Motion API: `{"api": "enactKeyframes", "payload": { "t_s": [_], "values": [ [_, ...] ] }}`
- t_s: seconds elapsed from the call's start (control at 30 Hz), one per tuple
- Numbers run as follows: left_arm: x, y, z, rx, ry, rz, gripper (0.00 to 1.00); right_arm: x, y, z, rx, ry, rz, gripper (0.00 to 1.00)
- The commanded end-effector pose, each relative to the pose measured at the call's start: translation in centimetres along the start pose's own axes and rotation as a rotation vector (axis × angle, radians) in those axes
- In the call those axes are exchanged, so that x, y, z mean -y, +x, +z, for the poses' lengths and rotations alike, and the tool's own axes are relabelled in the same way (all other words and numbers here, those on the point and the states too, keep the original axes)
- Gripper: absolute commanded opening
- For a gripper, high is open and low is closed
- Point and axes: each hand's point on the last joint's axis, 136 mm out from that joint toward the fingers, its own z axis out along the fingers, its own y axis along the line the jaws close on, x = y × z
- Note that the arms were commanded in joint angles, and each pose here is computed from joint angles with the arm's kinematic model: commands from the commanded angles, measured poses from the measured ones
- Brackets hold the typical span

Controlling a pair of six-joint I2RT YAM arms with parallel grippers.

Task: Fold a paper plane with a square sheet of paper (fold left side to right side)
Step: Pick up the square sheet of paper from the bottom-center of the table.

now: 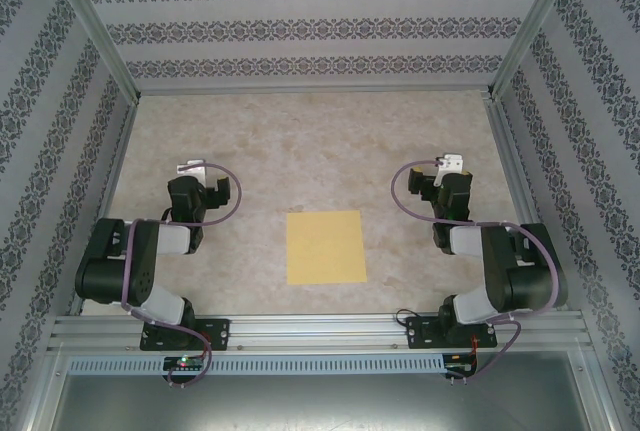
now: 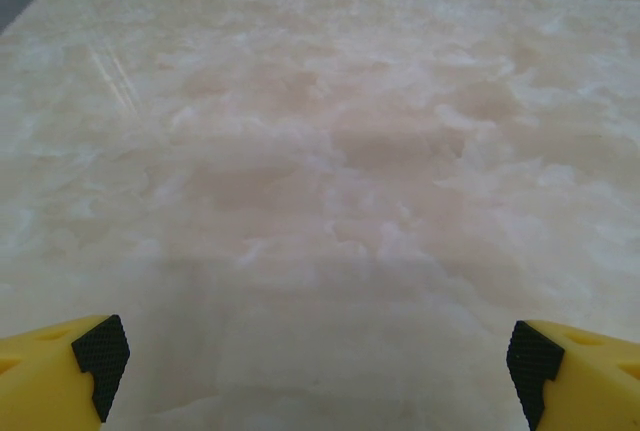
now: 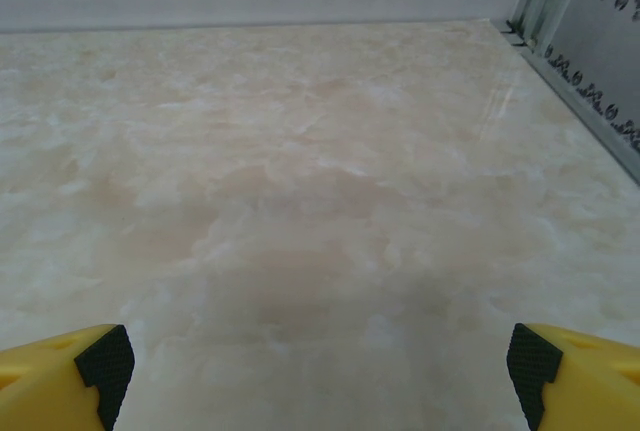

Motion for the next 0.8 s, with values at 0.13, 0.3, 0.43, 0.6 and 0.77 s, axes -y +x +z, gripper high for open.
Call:
{"api": "enactKeyframes", "payload": {
  "t_s": [0.13,0.3,0.43,0.6,0.77],
  "values": [
    [0.6,-6.0,-5.0,0.058,0.061,-0.126,1.0,0.4,-5.0,-3.0,-0.005,0.013,0.078,0.98],
    [3.6,-7.6,-8.1,0.004,0.199,-0.29,1.0,-2.3,-6.4,-5.0,-0.056,-0.116,0.167,0.98],
    [8.3,-6.8,-10.1,-0.114,0.345,-0.312,1.0,-6.1,-6.2,-6.8,-0.148,-0.253,0.185,0.98],
    [16.3,-3.2,-13.2,-0.283,0.535,-0.156,1.0,-11.5,-3.6,-8.8,-0.302,-0.396,0.119,0.98],
    [22.2,1.4,-15.6,-0.476,0.697,-0.049,0.97,-15.8,0.9,-10.3,-0.487,-0.464,0.025,0.98]
  ]
}}
